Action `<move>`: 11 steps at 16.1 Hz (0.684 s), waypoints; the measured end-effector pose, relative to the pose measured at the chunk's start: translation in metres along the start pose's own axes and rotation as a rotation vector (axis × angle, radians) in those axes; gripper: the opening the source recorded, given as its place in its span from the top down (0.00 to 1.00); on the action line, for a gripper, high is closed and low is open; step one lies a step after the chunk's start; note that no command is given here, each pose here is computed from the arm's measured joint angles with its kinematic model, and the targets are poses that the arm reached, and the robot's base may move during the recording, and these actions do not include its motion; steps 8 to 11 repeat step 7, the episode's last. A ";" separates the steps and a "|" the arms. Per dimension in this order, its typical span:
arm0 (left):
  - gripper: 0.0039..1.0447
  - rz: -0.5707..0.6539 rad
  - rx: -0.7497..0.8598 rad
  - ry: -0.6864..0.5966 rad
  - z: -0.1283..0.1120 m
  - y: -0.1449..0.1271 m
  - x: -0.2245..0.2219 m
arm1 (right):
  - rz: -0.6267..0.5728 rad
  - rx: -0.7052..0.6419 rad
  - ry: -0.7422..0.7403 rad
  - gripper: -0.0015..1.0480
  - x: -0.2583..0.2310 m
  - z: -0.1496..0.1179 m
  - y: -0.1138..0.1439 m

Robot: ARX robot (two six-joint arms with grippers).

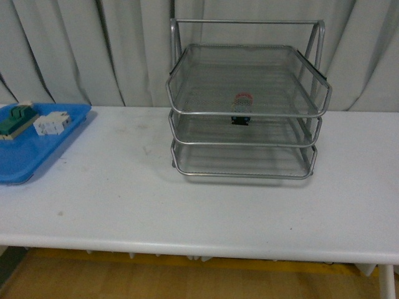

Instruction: Place button on rack with both arms

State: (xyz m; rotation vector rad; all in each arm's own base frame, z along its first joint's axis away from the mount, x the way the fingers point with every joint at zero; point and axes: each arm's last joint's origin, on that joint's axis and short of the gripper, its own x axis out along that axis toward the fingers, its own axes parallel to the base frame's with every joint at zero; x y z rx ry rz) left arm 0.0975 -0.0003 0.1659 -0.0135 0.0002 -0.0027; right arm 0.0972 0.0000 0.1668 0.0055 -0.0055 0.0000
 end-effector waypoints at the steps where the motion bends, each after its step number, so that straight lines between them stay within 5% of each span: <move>1: 0.06 0.000 0.000 0.000 0.000 0.000 0.000 | 0.000 0.000 0.000 0.07 0.000 0.000 0.000; 11: 0.06 0.000 0.000 0.000 0.000 0.000 0.000 | 0.000 0.000 0.000 0.06 0.000 0.000 0.000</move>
